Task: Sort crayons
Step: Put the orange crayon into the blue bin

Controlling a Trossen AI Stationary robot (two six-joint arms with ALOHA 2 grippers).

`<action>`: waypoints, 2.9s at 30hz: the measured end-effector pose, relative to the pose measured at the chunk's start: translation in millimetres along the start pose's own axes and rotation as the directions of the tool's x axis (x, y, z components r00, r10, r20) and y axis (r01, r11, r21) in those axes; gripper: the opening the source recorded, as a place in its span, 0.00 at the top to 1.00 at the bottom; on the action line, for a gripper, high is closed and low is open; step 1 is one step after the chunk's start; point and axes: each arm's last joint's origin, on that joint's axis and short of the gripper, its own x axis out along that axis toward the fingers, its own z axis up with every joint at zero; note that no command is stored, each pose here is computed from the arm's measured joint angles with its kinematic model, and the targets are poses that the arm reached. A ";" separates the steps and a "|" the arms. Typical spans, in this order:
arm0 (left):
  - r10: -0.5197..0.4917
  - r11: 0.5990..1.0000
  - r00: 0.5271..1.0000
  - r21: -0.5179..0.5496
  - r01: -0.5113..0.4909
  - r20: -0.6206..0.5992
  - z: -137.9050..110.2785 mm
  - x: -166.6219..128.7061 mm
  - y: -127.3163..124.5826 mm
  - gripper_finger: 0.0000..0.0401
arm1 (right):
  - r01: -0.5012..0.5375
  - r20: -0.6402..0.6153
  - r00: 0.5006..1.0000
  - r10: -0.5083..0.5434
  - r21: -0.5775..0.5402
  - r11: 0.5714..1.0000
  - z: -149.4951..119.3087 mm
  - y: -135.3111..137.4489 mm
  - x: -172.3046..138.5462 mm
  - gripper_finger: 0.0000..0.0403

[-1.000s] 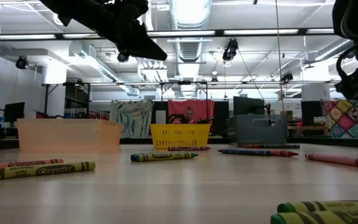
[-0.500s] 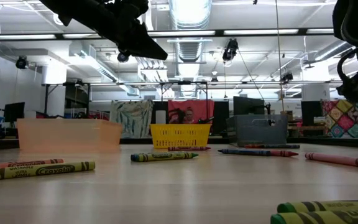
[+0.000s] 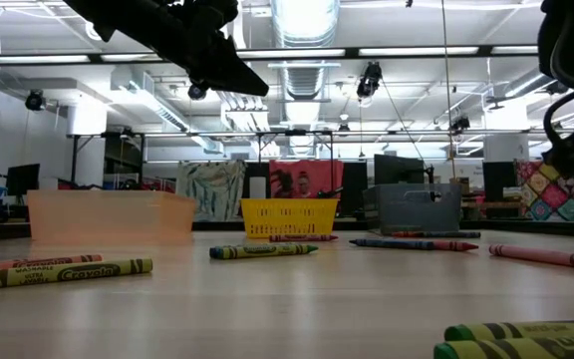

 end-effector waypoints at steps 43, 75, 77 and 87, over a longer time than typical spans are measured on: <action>-0.313 0.942 0.906 -0.029 0.335 0.286 5.8 0.2 -23.6 0.90 | -0.237 0.644 0.634 0.428 -0.365 0.900 17.3 18.9 -97.8 0.98; -0.350 0.838 0.757 -0.176 0.516 0.552 -13.0 79.9 -47.0 0.57 | 0.064 0.517 -0.017 0.856 -0.853 0.517 36.3 83.3 -158.9 0.98; -0.368 0.833 0.747 -0.161 0.530 0.554 -10.8 84.7 -48.6 0.58 | 0.066 0.519 -0.017 0.855 -0.853 0.518 36.6 83.3 -158.8 0.98; -0.396 0.823 0.731 -0.137 0.551 0.556 -6.5 87.0 -49.8 0.77 | 0.103 0.519 -0.010 0.854 -0.849 0.518 36.7 83.2 -158.2 0.98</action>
